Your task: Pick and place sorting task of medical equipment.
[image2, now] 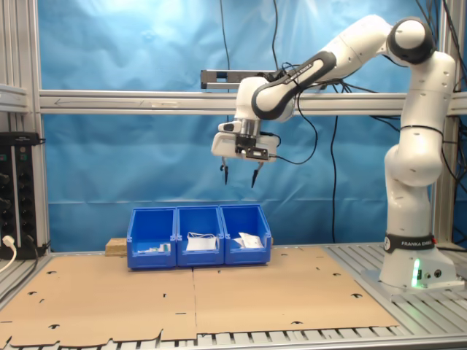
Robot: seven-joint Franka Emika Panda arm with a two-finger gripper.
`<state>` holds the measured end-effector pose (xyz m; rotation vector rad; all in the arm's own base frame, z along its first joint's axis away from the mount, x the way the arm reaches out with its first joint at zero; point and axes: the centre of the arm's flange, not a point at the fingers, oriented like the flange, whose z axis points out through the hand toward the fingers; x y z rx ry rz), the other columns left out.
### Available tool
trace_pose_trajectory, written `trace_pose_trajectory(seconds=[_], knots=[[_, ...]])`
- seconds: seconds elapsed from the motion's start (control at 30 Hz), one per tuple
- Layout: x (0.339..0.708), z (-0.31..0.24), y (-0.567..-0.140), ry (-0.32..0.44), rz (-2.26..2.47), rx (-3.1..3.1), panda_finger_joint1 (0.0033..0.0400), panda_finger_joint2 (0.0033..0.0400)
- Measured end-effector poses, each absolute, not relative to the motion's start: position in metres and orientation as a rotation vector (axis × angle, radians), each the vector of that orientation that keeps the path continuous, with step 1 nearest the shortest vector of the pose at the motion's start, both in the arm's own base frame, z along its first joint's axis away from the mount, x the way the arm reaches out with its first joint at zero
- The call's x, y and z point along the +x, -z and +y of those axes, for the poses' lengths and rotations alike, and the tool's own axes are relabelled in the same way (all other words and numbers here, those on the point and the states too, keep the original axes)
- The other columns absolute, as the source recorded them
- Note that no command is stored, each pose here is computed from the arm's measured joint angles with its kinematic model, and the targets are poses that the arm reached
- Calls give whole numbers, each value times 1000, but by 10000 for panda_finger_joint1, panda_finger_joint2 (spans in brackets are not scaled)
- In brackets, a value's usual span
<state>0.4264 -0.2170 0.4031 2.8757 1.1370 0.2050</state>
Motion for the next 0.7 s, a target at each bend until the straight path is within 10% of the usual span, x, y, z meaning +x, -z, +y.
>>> trace_pose_trajectory(seconds=[0.7], knots=[[437, -48, -461, -132, 1340, 2839, 400, 400]])
